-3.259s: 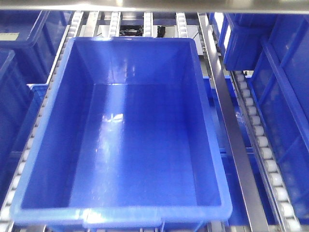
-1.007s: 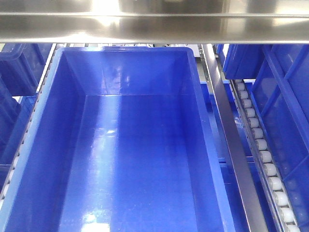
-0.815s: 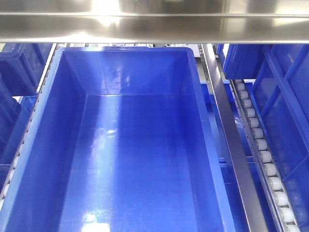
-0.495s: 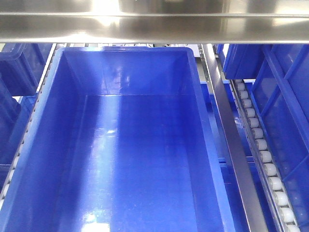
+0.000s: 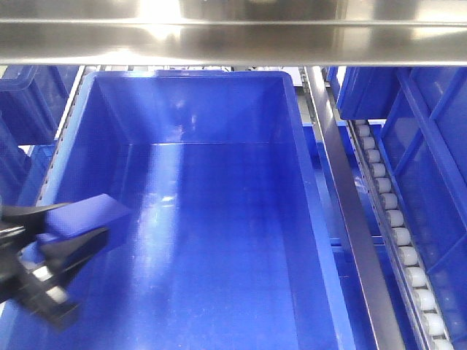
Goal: Pour parts from conveyor to right shelf
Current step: 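Extend the left gripper into the blue bin and open it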
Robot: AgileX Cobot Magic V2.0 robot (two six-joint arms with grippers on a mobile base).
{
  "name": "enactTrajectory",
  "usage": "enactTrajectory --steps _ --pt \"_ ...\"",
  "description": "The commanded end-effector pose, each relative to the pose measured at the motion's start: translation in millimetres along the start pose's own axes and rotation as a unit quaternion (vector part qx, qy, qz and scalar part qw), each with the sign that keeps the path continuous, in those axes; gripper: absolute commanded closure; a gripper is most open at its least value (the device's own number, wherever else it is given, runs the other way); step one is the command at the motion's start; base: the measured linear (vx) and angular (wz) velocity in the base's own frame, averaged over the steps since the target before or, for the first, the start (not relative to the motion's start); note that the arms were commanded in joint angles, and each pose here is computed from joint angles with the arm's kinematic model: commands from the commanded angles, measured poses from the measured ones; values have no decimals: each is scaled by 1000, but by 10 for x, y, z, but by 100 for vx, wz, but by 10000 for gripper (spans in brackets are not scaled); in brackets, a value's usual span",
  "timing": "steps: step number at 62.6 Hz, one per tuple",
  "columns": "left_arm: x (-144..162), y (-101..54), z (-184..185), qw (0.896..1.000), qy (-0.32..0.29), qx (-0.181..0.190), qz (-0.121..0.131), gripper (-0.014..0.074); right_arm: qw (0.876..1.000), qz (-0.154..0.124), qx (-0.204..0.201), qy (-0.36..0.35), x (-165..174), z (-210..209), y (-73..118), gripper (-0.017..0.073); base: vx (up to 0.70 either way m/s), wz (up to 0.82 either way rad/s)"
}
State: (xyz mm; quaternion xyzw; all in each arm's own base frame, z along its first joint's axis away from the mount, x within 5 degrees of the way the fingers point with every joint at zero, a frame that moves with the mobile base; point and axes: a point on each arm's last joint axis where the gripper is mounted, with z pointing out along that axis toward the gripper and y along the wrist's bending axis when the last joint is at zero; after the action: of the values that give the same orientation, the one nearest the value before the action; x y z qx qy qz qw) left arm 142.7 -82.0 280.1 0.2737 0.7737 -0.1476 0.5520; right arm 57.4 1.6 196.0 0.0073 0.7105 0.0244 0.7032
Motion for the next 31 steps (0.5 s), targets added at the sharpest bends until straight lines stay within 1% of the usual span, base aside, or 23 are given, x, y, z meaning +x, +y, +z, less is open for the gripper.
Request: enactTrajectory --steps 1,7,13,20,26,31 --pt "-159 112 145 998 -20 -50 -8 590 1000 -6 3 -22 -8 15 -6 568 0 0" --pt "-191 160 359 998 4 -56 -11 590 1000 -6 3 -22 -8 15 -6 568 0 0" --pt "-252 156 599 999 33 -31 -13 590 1000 -6 3 -22 -8 15 -6 568 0 0" --pt "-324 115 885 998 57 -2 -15 589 1000 -6 3 -22 -8 15 -6 568 0 0" --pt "-344 105 1147 997 75 6 -19 587 1000 -6 3 -22 -8 15 -6 568 0 0" --pt "-316 100 1373 995 94 10 -32 585 1000 -6 3 -22 -8 15 -6 568 0 0"
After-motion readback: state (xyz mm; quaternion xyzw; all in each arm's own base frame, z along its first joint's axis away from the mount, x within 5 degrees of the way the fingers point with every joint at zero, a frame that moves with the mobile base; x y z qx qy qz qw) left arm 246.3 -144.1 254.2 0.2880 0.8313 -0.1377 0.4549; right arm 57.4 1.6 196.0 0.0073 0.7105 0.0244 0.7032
